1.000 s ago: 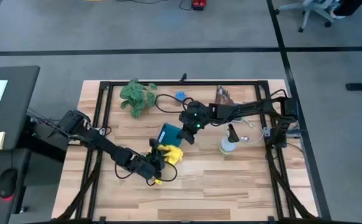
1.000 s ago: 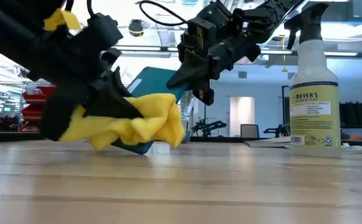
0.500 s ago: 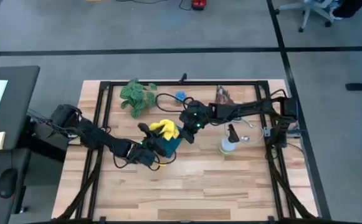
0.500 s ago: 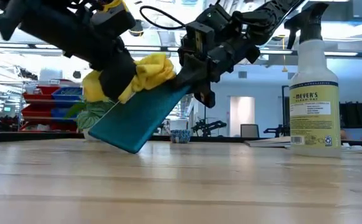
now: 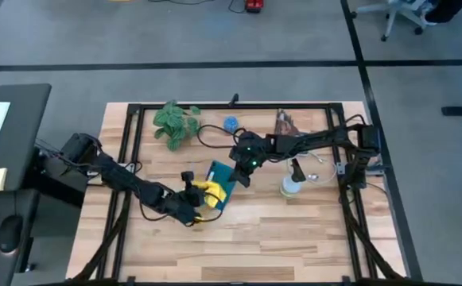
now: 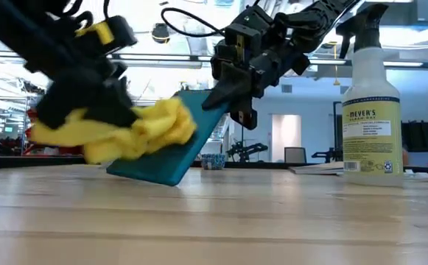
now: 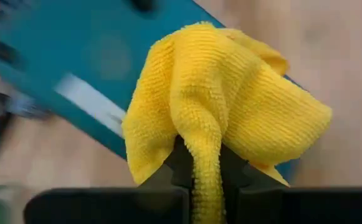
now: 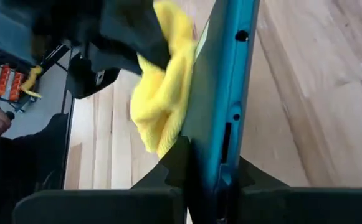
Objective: Apply microfiber cloth
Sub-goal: Wipe the blue tablet with the yellow microfiber cloth
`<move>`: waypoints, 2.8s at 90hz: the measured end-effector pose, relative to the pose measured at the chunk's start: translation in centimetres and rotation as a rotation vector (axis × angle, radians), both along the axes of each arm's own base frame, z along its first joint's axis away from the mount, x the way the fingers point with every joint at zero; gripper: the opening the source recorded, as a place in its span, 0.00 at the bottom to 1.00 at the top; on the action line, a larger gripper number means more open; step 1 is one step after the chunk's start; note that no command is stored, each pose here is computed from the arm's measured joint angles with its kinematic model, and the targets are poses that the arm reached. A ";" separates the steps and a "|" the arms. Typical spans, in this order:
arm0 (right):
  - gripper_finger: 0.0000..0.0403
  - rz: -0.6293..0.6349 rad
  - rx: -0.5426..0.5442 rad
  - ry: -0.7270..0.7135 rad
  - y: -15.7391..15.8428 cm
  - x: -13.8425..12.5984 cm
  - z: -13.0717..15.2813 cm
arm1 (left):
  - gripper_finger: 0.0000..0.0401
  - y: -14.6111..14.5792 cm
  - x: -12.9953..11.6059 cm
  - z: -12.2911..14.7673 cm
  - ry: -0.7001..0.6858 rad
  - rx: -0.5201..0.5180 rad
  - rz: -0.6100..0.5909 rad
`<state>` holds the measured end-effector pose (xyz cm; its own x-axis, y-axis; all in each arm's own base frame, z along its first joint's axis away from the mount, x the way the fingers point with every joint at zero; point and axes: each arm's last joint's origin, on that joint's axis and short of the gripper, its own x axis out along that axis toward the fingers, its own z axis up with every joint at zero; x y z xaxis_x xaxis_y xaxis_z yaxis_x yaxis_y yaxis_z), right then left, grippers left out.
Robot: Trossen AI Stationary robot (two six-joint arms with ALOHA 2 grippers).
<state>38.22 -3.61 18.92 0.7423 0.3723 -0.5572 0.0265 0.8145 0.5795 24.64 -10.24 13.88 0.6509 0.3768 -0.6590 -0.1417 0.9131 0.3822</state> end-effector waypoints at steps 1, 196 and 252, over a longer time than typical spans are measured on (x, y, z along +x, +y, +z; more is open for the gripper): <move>0.06 0.000 -0.002 -0.002 0.0 0.0 0.0 | 0.01 -0.1 -0.1 0.0 0.008 -0.007 -0.007; 0.05 0.036 -0.350 -0.097 3.6 -5.3 8.4 | 0.01 0.1 -3.8 3.7 -0.146 -0.107 0.263; 0.05 -0.173 -0.569 -0.252 6.9 -11.0 15.0 | 0.20 1.2 4.7 1.0 -0.259 -0.204 -0.150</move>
